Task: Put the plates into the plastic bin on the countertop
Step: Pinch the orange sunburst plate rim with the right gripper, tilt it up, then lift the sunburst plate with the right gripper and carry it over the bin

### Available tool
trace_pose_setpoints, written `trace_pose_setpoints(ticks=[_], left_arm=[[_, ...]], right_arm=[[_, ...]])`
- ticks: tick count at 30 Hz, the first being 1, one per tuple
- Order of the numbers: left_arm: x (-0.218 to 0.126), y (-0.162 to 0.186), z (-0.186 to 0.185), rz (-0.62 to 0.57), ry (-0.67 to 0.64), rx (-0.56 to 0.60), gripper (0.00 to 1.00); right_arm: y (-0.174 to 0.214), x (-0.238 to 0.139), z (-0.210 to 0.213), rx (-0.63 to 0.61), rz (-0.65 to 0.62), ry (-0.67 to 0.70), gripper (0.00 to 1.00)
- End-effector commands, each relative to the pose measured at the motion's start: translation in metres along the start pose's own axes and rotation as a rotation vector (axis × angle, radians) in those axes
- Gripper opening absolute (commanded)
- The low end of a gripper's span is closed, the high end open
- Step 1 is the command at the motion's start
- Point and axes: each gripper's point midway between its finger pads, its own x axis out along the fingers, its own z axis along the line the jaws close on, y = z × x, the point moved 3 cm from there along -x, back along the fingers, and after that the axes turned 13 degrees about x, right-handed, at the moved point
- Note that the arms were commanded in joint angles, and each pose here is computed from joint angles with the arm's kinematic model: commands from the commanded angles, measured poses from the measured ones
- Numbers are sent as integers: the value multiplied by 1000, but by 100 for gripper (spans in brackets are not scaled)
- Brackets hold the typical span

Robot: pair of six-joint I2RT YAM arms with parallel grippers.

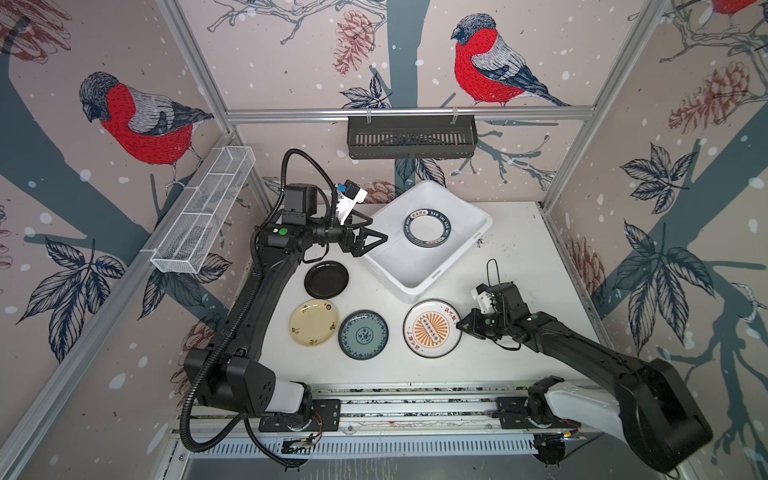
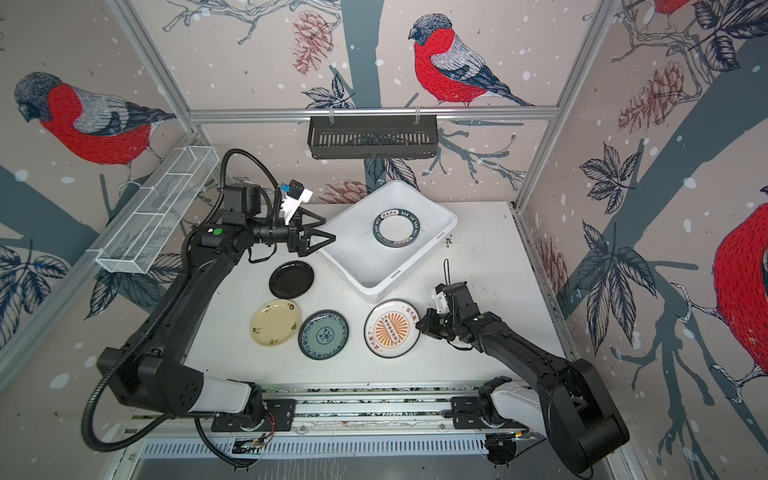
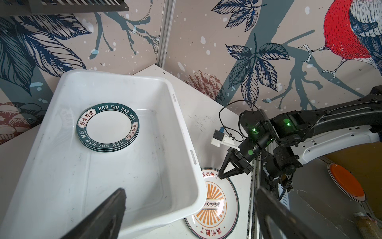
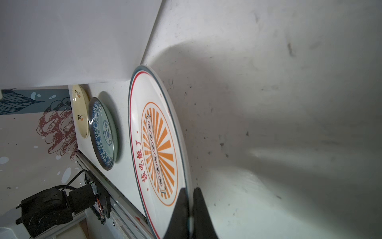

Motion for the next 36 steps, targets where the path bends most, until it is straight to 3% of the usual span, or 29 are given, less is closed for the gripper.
trace_pose_setpoints(ticks=[1,11,26,36], left_arm=[[0,-4,-1,-19,12,18,97],[0,-5,0,-24,13,11,97],[5,-7,10,-36,-6,-24,96],[4,-7,23,-16,-93,-23,96]], right_arm=[[4,-8,-1,-5,24,17,1],[1,-25,17,-26,51,-44,0],[10,-42,25,-57,119,-34,0],[13,-54,46,-136,164,-52,1]])
